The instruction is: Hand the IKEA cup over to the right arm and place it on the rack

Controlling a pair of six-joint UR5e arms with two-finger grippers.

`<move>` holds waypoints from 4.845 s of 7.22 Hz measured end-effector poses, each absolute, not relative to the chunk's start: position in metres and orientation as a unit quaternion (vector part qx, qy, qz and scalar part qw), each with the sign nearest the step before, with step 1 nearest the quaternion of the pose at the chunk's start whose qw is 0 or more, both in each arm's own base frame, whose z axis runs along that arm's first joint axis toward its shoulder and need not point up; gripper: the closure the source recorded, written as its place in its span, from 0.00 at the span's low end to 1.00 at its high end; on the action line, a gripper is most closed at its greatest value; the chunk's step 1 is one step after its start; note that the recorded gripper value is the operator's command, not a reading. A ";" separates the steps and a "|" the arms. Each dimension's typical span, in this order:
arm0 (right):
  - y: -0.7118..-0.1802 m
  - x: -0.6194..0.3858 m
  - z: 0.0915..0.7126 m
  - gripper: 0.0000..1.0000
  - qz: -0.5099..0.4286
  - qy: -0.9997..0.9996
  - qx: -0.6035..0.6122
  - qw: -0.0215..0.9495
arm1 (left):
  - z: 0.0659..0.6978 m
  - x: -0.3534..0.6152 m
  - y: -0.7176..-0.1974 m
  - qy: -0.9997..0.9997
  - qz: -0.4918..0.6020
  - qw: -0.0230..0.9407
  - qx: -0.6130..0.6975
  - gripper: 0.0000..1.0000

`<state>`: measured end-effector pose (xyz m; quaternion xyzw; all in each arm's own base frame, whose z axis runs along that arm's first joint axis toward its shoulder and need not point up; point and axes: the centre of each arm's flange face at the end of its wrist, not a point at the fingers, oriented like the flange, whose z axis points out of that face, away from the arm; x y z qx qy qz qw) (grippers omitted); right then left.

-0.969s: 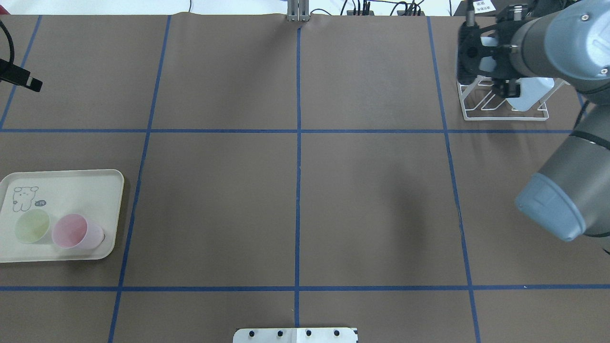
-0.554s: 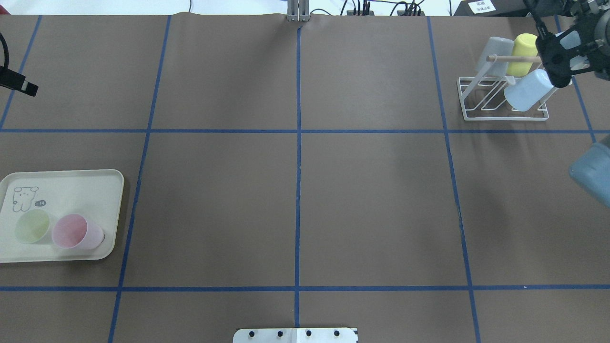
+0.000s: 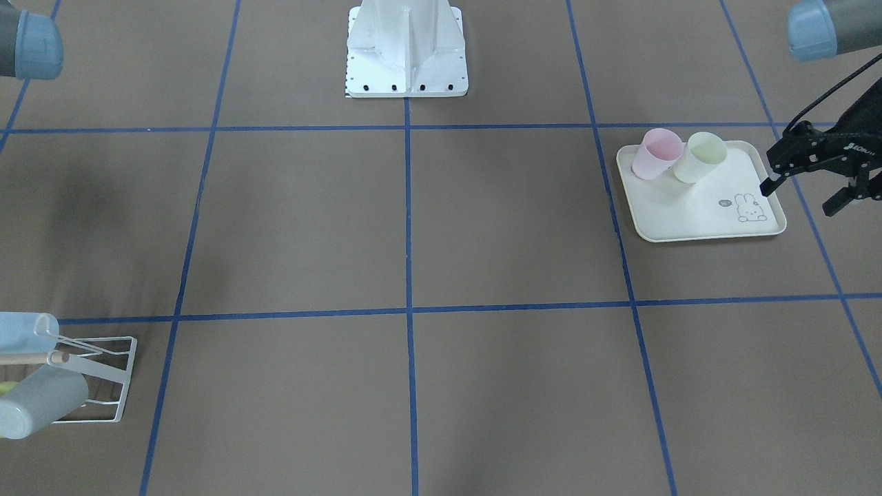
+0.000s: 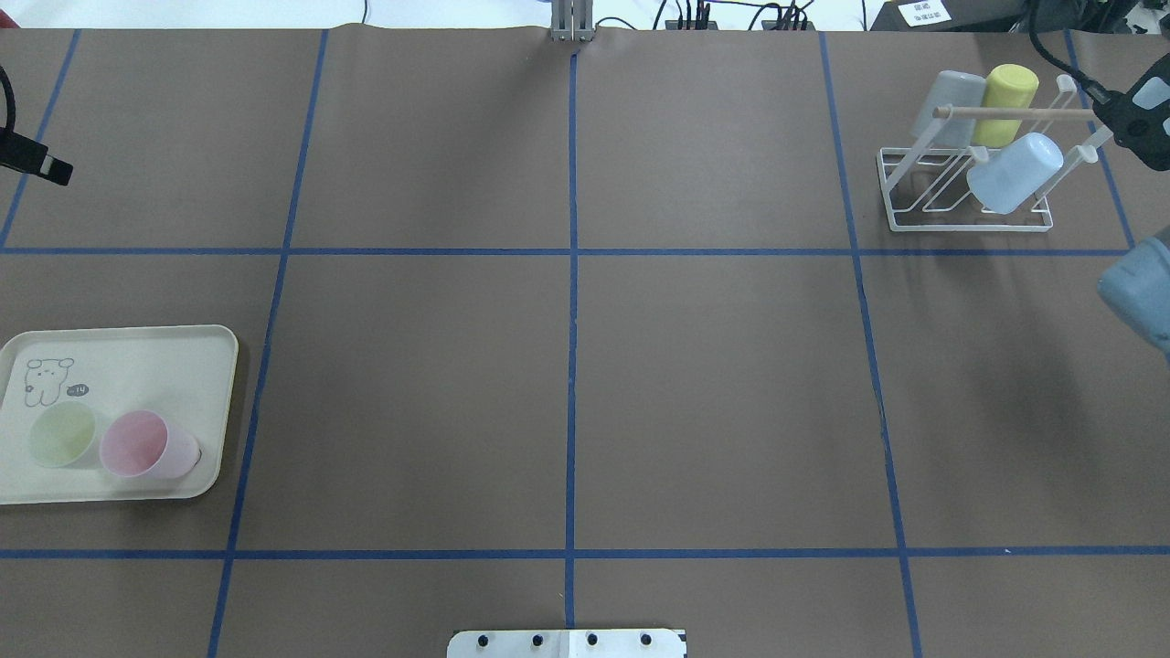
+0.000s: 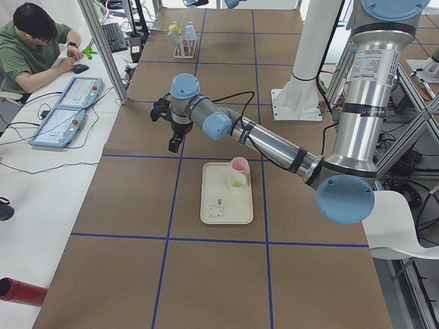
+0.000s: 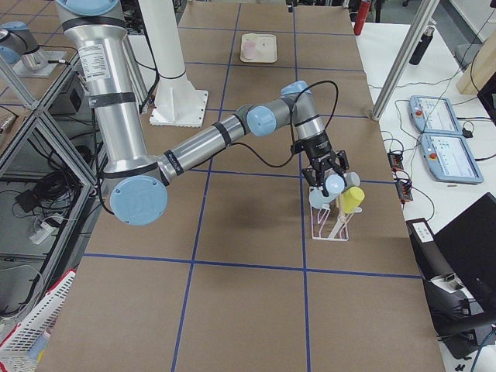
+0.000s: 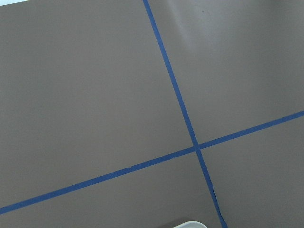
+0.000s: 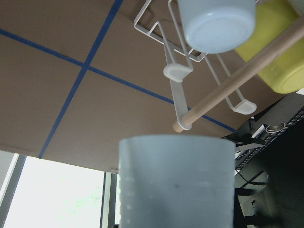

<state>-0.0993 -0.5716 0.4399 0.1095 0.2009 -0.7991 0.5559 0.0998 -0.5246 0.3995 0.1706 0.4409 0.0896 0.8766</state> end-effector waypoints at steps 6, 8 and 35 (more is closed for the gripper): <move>-0.582 -0.144 0.482 0.72 -0.820 0.257 0.025 0.511 | 0.400 0.101 -0.525 0.441 0.088 0.877 0.168 0.00; -0.580 -0.156 0.481 0.72 -0.811 0.263 0.031 0.521 | 0.402 0.102 -0.526 0.441 0.088 0.878 0.166 0.00; -0.584 -0.197 0.502 0.13 -0.806 0.277 0.054 0.520 | 0.401 0.106 -0.526 0.444 0.081 0.878 0.160 0.00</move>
